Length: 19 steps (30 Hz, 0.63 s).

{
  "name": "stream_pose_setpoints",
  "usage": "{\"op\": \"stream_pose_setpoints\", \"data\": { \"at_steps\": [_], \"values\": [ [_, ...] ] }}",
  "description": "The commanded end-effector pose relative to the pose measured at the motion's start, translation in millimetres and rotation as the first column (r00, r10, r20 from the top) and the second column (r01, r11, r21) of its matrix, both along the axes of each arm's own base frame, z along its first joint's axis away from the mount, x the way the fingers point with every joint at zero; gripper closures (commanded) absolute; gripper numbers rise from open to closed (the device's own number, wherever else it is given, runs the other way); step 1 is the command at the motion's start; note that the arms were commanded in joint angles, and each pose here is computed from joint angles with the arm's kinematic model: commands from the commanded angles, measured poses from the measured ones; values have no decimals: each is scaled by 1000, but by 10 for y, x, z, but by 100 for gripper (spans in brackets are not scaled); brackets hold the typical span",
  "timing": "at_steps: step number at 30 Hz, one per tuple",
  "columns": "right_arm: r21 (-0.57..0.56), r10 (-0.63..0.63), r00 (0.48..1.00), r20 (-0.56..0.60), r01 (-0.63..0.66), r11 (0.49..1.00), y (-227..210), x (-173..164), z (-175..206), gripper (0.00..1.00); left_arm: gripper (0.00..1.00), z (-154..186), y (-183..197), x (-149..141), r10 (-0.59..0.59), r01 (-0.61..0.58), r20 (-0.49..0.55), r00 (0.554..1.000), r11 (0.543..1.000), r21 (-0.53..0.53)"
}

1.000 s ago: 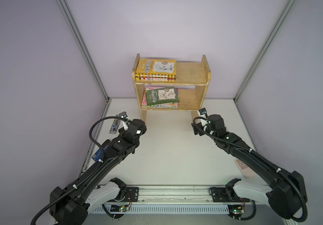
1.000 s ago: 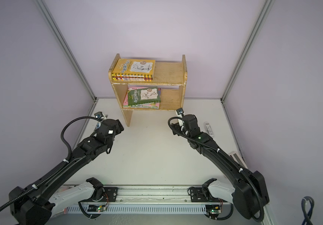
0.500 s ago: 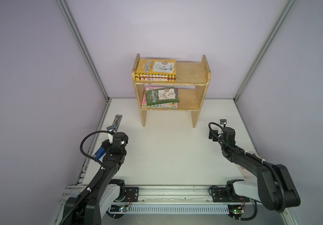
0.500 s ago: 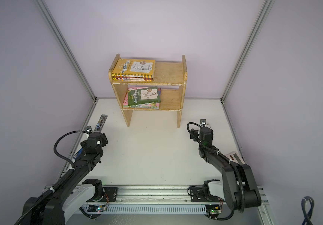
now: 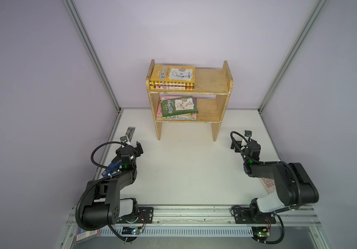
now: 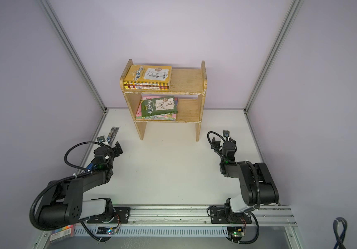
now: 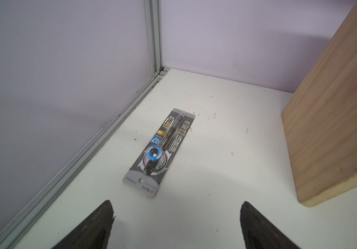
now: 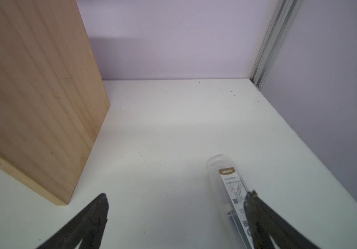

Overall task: Stacking books/files
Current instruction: Reset both arms

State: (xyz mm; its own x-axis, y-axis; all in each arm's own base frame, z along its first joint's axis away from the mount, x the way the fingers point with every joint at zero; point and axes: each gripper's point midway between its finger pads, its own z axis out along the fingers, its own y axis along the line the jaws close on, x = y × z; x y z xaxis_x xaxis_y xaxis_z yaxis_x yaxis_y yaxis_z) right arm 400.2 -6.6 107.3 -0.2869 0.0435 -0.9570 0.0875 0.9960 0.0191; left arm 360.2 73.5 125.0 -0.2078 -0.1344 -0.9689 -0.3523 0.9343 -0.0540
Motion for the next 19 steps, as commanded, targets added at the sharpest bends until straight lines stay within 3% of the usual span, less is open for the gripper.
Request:
{"op": "stream_pose_setpoints", "data": {
  "at_steps": [1,2,3,7,19],
  "values": [
    [11,-7,999,48,6,1000,-12,48,118,1,0,5,-218,232,-143,144,87,986,990,2],
    [11,-7,998,55,7,1000,-15,55,132,1,0,59,-277,278,-169,166,104,980,985,37],
    [11,-7,999,54,6,1000,-13,50,129,1,0,14,-317,287,-177,176,46,983,984,20],
    [9,-6,998,59,6,1000,-15,51,138,1,0,-25,-252,325,-123,122,22,992,992,20],
    [10,-7,998,57,7,1000,-16,54,137,1,0,-20,-225,354,-109,109,21,994,994,21]
  ]
}}
